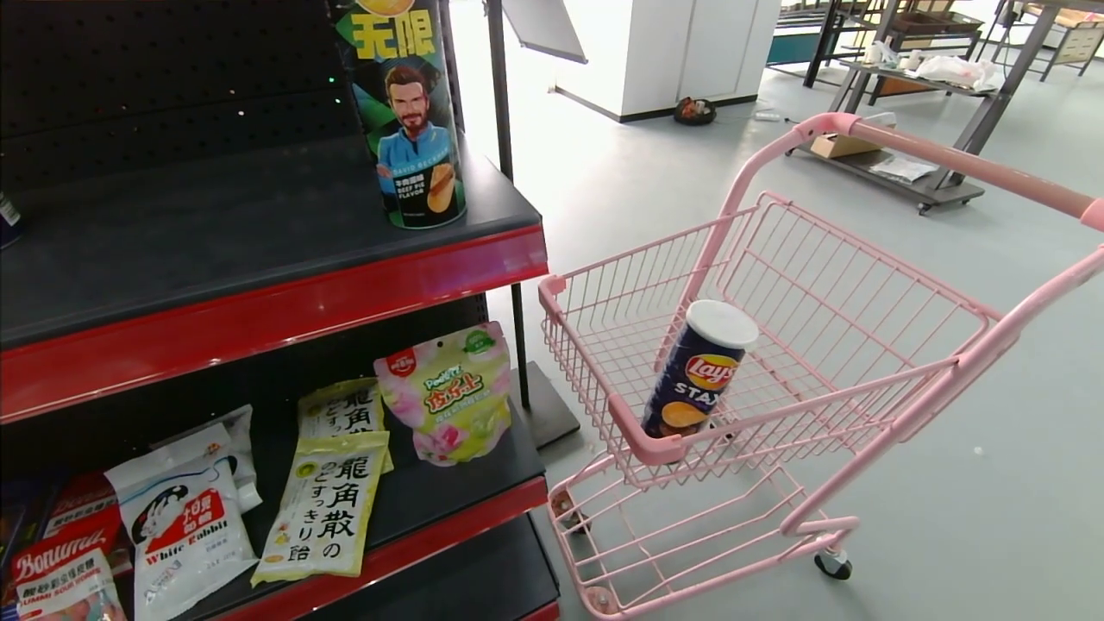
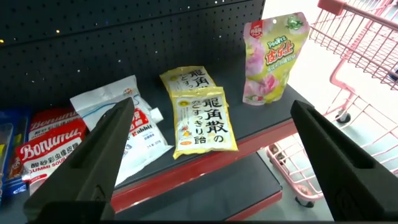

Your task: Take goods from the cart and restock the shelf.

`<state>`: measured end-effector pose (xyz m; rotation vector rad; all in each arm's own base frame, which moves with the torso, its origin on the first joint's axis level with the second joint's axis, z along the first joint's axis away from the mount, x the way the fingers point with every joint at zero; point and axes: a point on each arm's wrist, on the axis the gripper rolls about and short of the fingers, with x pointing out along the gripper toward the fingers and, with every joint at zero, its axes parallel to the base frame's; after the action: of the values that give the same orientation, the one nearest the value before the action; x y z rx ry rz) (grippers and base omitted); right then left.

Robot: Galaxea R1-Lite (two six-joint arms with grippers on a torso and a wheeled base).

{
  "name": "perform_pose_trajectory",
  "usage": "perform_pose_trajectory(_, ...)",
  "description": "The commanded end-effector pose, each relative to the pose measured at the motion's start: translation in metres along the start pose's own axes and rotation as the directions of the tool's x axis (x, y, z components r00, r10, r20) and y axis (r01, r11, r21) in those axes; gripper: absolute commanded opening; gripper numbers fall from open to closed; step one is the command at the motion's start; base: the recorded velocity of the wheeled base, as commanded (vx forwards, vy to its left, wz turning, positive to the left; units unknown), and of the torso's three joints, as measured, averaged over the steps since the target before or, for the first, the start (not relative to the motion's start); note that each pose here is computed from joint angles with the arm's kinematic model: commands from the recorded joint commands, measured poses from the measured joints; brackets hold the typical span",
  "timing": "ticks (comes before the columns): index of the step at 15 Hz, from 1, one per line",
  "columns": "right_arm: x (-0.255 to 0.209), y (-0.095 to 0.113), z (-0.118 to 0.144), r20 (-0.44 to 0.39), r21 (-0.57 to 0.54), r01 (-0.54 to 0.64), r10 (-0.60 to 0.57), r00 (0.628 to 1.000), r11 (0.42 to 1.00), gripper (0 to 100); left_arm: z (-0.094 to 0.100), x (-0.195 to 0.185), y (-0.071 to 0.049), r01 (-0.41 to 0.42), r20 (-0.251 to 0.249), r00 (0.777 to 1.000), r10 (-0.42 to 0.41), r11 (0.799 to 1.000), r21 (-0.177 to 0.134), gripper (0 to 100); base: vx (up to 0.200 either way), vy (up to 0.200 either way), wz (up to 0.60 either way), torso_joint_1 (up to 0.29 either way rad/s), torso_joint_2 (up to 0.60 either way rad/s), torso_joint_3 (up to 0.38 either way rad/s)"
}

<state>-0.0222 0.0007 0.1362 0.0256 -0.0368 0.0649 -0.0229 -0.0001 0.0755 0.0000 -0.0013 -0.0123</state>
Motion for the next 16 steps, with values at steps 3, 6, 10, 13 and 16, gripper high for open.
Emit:
perform_pose_trajectory(3, 0.144, 0.018, 0.071, -0.233, 0.145, -0.339, 0.365, 0.901, 0.929, 100, 0.0, 0.0, 0.0, 0.0, -0.001, 1.0, 0.0, 1.0, 0.0, 100, 0.0, 0.0, 0.0, 0.0, 0.0, 0.0)
perform_pose_trajectory(6, 0.191, 0.026, 0.044, -0.316, 0.187, -0.398, 0.439, 0.841, 0.898, 100, 0.0, 0.0, 0.0, 0.0, -0.001, 1.0, 0.0, 1.0, 0.0, 100, 0.0, 0.0, 0.0, 0.0, 0.0, 0.0)
perform_pose_trajectory(10, 0.208, 0.042, 0.022, -0.411, 0.229, -0.444, 0.499, 0.763, 0.866, 100, 0.0, 0.0, 0.0, 0.0, -0.001, 1.0, 0.0, 1.0, 0.0, 100, 0.0, 0.0, 0.0, 0.0, 0.0, 0.0)
perform_pose_trajectory(13, 0.221, 0.051, 0.018, -0.4, 0.227, -0.474, 0.525, 0.751, 0.851, 100, 0.0, 0.0, 0.0, 0.0, -0.001, 1.0, 0.0, 1.0, 0.0, 100, 0.0, 0.0, 0.0, 0.0, 0.0, 0.0)
perform_pose_trajectory(16, 0.236, 0.057, 0.006, -0.411, 0.227, -0.486, 0.536, 0.738, 0.844, 100, 0.0, 0.0, 0.0, 0.0, -0.001, 1.0, 0.0, 1.0, 0.0, 100, 0.0, 0.0, 0.0, 0.0, 0.0, 0.0)
